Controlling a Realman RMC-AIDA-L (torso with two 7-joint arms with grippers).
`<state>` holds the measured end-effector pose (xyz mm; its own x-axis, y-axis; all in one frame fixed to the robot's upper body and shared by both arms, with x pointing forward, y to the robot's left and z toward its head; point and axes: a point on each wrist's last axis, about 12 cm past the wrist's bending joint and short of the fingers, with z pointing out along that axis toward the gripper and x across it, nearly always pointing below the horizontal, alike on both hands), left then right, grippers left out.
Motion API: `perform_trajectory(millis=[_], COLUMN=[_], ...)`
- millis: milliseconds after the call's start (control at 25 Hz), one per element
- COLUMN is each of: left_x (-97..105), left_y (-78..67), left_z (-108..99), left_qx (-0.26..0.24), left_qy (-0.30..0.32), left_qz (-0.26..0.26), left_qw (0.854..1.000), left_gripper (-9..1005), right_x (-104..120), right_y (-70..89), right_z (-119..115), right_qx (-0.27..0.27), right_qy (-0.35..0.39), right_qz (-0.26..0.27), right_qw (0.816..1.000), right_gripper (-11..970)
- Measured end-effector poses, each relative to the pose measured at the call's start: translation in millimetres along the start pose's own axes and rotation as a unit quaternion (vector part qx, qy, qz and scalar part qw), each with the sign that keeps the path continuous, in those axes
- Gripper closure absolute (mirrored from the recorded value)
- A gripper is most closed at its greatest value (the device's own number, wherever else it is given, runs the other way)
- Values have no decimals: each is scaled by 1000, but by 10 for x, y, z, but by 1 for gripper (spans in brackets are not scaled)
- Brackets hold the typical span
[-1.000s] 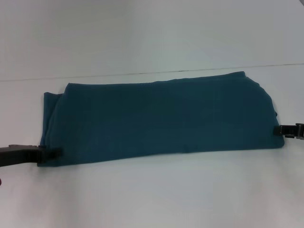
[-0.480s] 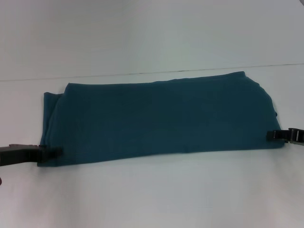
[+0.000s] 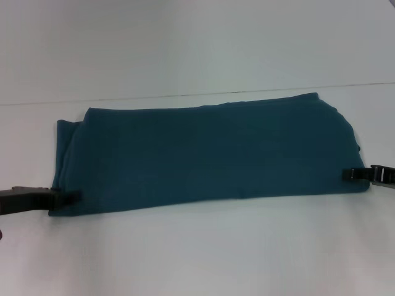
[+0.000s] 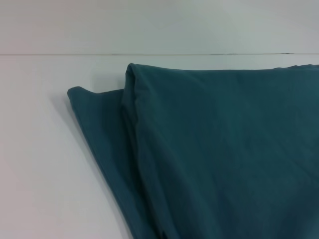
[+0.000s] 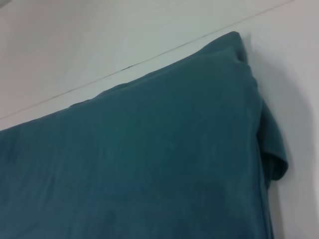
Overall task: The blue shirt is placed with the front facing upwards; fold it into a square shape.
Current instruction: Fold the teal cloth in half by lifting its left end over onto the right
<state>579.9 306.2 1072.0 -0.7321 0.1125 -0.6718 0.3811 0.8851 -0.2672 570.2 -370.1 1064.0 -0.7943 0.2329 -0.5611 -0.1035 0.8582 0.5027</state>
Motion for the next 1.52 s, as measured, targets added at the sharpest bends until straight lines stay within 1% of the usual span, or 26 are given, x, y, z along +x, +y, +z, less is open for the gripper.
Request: perform_trajectory(millis=[280,720,880,920,1040,1080,1240,1320,1520], left_x=[-18,-65,-79,-84,-93,-95,-98,-100,-105], left_y=[-7,-42,-40,-36,-35,-35,-37,-43,-50], left_z=[0,27,39,39,40,40,41,45,53], left_qx=[3,5,-3,-6,-9,-9,-9,-9,-10], left_qy=[0,3,9,11,13,13,12,13,13], left_qz=[2,14,16,14,12,13,13,14,15], left_qw=[1000,1000,1000,1000,1000,1000,1000,1000,1000], left_gripper=[523,550,560,608,753,801,912,968,963], right_x=[-18,-25,-26,-25,-43,-48,-51,-51,-65], right_y=[22,17,27,29,27,27,29,31,28], right_z=[-1,-11,-21,-23,-41,-45,-46,-45,-55], right_qx=[-5,-5,-10,-11,-11,-10,-10,-10,-9], right_qy=[1,1,4,5,2,1,1,1,-1], right_qz=[-4,-5,-6,-6,-8,-9,-11,-11,-11], right_qw=[1000,1000,1000,1000,1000,1000,1000,1000,1000], right_gripper=[453,523,667,703,899,908,944,943,940])
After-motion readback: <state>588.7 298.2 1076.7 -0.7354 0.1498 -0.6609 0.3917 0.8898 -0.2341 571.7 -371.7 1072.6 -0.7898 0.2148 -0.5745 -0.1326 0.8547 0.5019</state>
